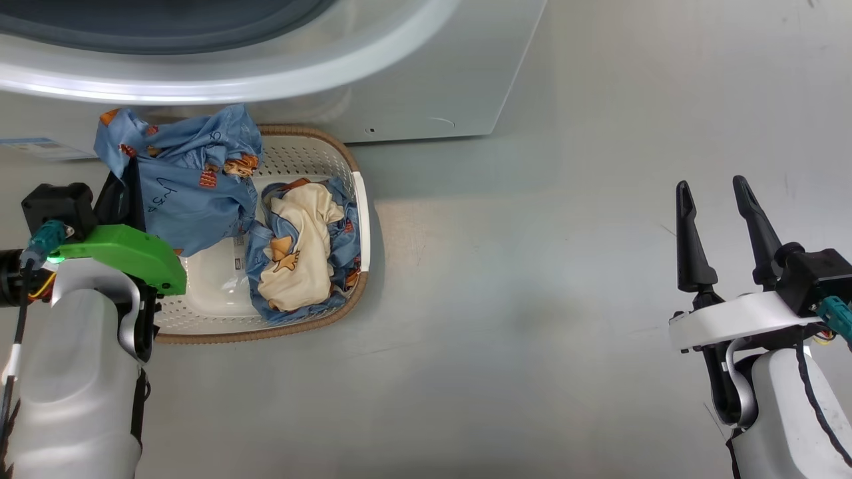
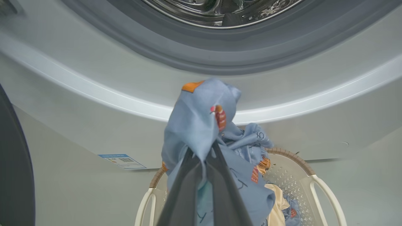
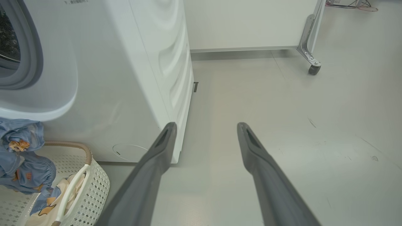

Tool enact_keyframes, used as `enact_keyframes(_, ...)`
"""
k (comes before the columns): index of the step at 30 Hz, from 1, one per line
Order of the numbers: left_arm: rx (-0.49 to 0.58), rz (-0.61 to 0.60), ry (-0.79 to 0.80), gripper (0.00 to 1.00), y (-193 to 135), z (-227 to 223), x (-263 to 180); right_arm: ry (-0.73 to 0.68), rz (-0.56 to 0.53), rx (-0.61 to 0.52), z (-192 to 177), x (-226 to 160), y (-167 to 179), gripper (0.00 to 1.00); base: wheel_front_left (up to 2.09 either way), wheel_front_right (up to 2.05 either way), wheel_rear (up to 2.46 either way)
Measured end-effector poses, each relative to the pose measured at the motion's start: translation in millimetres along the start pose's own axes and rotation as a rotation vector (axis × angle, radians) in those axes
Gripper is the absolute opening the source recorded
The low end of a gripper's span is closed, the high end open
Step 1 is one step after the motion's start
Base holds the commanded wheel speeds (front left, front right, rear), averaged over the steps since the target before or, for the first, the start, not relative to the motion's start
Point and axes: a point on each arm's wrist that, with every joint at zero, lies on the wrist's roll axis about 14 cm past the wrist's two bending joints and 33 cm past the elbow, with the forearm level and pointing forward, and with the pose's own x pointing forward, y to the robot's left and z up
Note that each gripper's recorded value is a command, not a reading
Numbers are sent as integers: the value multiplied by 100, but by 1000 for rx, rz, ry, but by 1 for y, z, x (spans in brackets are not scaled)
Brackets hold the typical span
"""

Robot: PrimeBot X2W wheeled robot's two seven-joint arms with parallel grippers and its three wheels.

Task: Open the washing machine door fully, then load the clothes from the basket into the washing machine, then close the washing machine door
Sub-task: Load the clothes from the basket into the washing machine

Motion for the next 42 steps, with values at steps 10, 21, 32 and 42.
enact_keyframes(10,-33,9,-150,0,-3,45,-35,-34,9,-11,20,-19,7,100,0,0,0)
enact_keyframes(21,-41,34,-302,0,4,87,-86,-69,24,-19,37,-49,17,100,0,0,0)
enact_keyframes(32,-46,62,-404,0,11,106,-140,-118,31,-29,54,-82,26,100,0,0,0)
enact_keyframes(42,-43,53,-451,0,6,107,-175,-168,15,-33,66,-110,26,100,0,0,0)
